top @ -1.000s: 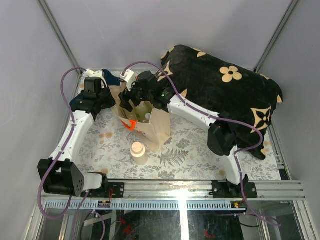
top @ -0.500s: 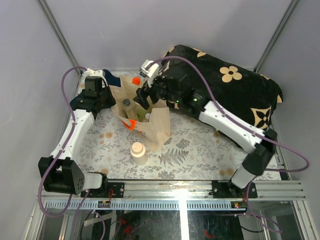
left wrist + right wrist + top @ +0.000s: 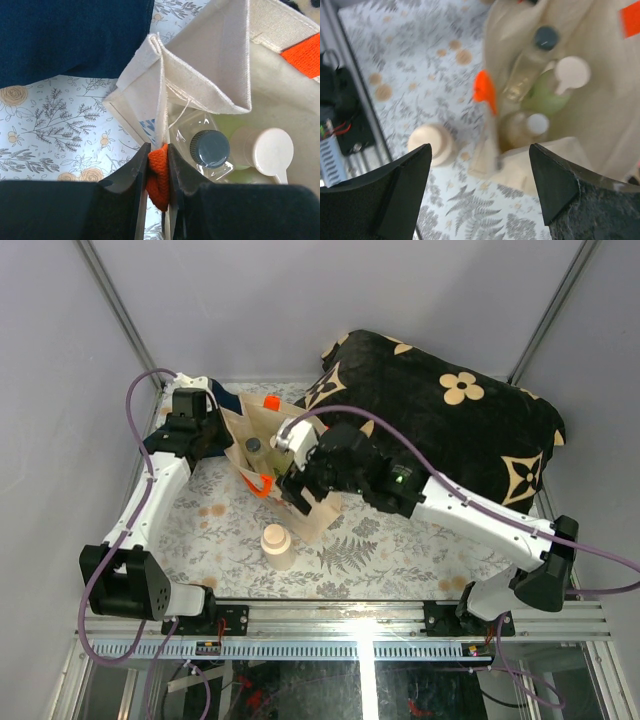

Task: Place the personal care products into the canvas bag

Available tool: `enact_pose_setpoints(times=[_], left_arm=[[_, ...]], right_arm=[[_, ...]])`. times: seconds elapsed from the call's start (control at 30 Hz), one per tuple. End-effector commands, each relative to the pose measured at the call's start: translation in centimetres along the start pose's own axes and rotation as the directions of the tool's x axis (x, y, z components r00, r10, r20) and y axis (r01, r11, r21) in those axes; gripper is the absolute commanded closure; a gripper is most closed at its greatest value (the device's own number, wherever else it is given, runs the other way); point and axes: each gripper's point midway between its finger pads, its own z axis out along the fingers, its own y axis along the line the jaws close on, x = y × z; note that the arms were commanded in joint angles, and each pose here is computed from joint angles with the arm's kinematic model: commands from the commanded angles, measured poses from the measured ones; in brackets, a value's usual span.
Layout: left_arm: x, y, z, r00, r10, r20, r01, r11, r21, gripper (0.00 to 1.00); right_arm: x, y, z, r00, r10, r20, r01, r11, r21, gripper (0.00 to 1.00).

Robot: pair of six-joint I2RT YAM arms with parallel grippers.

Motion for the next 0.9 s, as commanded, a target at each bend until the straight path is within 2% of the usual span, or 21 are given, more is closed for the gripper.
enact_pose_setpoints(times=[0.0,0.43,0.87], left_arm=[[-1.1,0.4,-0.1,1.0,0.022,0.016,-0.021,0.999,-0.031,1.0],[-1.0,0.6,-1.8,0.999,0.016,0.027,-0.015,0.999,-0.041,1.0],[-1.3,-0.1,-2.3,0.999,0.005,0.036,-0.004,1.0,-0.008,1.0]], right_arm=[[1.5,3.5,-0.2,0.999,-0.002,-0.043,-0.001,0.998,-0.066,0.14],[6.2,8.7,1.4,0.972,-0.122,-0.199,0.078,0.974,-0.213,0.13],[11.0,9.6,5.4,0.92,-0.259,-0.293,0.178,0.945,-0.275,0.1]])
